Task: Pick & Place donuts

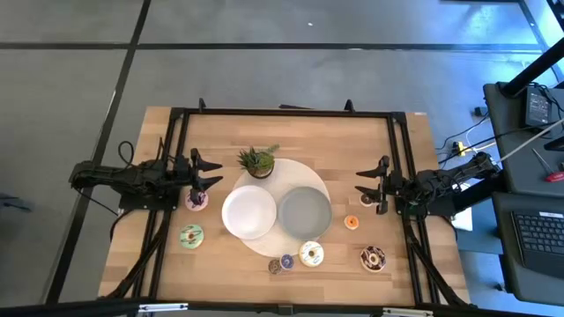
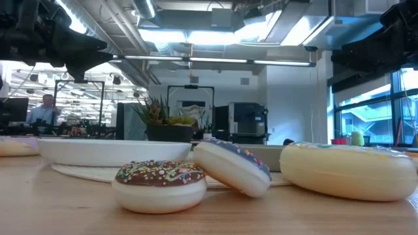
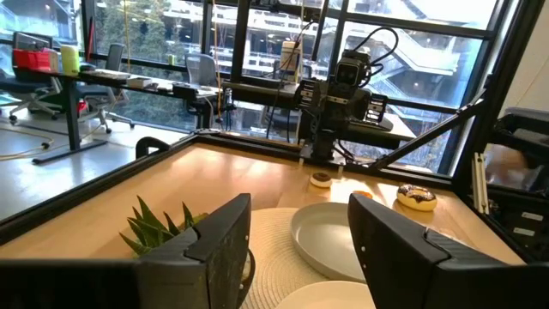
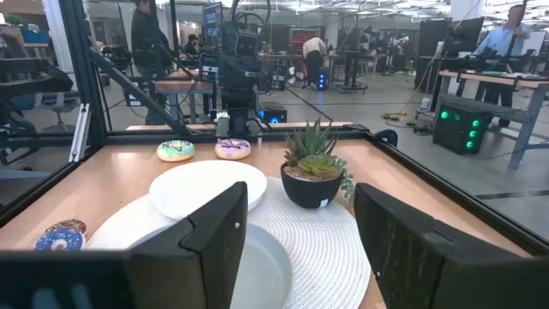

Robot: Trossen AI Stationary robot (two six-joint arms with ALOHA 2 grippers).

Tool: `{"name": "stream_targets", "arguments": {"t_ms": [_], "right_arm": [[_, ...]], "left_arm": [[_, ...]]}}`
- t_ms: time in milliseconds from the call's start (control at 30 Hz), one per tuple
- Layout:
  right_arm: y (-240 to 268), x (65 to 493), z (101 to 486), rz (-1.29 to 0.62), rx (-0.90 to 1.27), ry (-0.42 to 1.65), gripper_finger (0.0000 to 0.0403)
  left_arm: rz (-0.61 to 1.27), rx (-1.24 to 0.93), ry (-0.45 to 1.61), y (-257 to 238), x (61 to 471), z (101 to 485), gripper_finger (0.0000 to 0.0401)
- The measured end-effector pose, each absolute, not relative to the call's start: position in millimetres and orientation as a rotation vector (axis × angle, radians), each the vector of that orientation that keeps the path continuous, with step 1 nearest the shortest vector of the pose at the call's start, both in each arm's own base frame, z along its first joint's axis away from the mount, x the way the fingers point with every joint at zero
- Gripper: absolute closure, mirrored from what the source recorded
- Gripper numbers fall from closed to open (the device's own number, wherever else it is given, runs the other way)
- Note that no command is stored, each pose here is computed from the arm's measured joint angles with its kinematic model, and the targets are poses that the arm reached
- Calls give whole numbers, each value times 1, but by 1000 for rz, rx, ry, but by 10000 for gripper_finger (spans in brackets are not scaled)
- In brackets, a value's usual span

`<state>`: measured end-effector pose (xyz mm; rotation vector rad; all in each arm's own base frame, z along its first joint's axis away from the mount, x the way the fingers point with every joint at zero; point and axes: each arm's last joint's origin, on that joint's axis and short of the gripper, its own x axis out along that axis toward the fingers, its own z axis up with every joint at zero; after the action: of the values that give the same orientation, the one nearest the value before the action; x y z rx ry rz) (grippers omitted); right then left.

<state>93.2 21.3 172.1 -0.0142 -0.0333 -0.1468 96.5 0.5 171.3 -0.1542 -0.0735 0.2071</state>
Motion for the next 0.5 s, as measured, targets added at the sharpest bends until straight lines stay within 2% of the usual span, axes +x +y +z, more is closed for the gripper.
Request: {"name": "stream_targets", "arguments": {"t_ms": [500], "right_arm": [[21, 93, 172, -147, -14, -33, 187]], "left_arm": [[207, -154, -74, 0, 96, 171, 210]]}}
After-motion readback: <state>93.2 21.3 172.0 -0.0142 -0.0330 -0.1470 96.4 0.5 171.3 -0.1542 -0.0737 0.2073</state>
